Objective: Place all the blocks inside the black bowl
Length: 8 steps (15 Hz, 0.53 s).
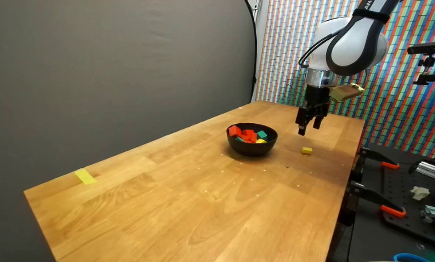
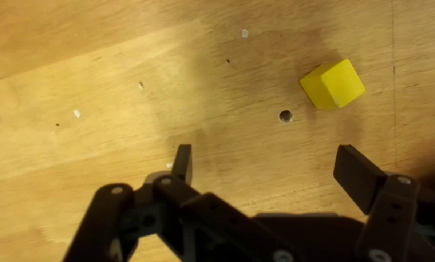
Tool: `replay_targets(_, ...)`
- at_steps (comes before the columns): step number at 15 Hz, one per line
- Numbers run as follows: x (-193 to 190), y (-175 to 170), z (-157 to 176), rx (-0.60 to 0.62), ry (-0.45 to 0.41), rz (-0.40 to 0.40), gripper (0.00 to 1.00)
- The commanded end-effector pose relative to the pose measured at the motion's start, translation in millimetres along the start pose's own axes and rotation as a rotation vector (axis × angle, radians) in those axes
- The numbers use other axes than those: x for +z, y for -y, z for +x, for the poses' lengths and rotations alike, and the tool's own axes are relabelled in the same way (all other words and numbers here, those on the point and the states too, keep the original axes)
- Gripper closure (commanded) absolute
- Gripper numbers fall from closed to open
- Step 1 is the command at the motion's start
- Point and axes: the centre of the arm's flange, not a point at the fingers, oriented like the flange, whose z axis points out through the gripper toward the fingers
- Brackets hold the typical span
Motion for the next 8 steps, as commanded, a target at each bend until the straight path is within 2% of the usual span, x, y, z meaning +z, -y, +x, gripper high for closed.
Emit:
replay_targets(1,6,3,6,-0.033,0.028,0.013,0.0)
replay_targets(8,34,22,17,-0.128,0.164,0.048,0.0)
